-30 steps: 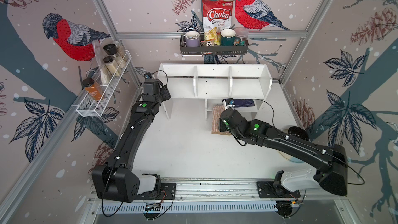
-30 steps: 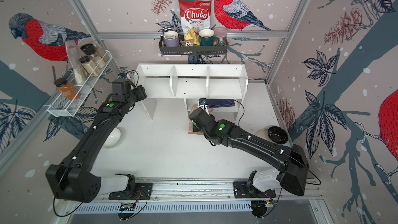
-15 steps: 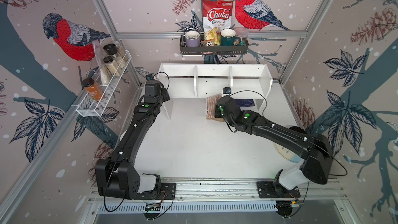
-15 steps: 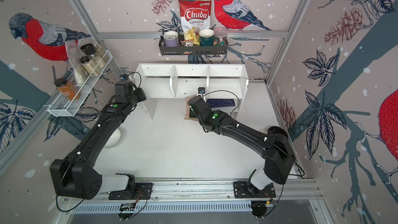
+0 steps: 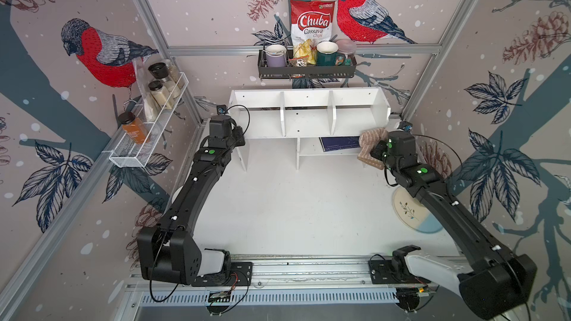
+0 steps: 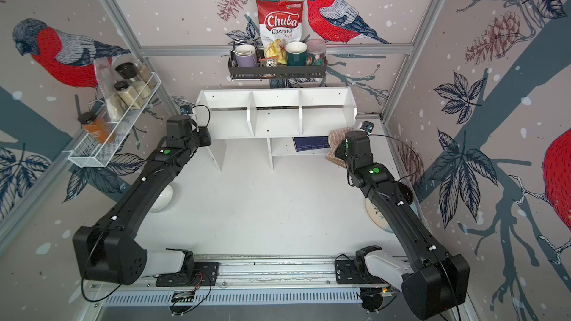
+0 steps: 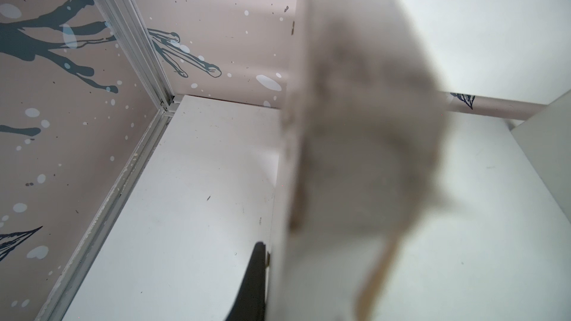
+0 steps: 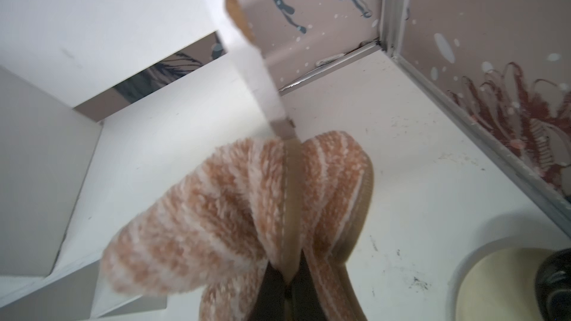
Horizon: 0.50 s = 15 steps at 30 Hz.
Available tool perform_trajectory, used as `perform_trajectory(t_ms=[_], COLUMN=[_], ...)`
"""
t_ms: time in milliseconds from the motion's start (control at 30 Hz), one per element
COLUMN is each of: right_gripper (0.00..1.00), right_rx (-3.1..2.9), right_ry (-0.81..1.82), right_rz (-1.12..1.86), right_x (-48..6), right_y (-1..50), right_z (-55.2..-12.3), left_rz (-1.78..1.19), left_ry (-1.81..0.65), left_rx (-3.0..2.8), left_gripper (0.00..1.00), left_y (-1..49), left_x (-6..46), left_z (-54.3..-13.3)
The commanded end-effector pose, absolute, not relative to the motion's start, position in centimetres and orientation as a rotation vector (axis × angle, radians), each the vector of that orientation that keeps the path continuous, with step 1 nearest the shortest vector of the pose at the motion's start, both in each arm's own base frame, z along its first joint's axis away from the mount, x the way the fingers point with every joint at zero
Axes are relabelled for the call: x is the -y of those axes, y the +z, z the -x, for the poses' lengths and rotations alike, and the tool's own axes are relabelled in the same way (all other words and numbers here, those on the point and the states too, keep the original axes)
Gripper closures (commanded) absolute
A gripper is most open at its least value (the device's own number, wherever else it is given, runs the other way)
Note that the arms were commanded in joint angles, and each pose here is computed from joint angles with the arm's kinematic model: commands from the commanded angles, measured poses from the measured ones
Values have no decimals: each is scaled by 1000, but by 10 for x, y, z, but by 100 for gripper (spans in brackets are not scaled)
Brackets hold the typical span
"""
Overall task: Wipe the bookshelf clean with a cloth
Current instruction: Wipe the dust from the shelf.
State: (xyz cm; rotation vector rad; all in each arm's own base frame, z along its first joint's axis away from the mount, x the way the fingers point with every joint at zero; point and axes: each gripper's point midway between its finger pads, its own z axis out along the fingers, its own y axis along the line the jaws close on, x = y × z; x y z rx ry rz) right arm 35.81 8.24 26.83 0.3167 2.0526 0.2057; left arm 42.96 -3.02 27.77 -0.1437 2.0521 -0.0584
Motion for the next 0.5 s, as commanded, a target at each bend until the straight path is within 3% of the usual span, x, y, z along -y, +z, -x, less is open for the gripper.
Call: perform_trajectory(t_ms=[0, 300, 467], right_gripper=[100, 100, 100], right_rx=[-2049, -2011, -2007], right_ry=[304, 423, 408], right_rz=[-154, 175, 163], right_x=[-127, -289, -318], right_y=[274, 276, 276], right_z=[-362, -344, -356], left_rz=[209, 51, 29], left_ry=[-201, -345, -366], left_rx=[-2006, -2005, -1999], left_gripper=[100, 100, 100], left_y=[285, 286, 288], left_x=[42, 67, 71], left_z=[-434, -434, -431])
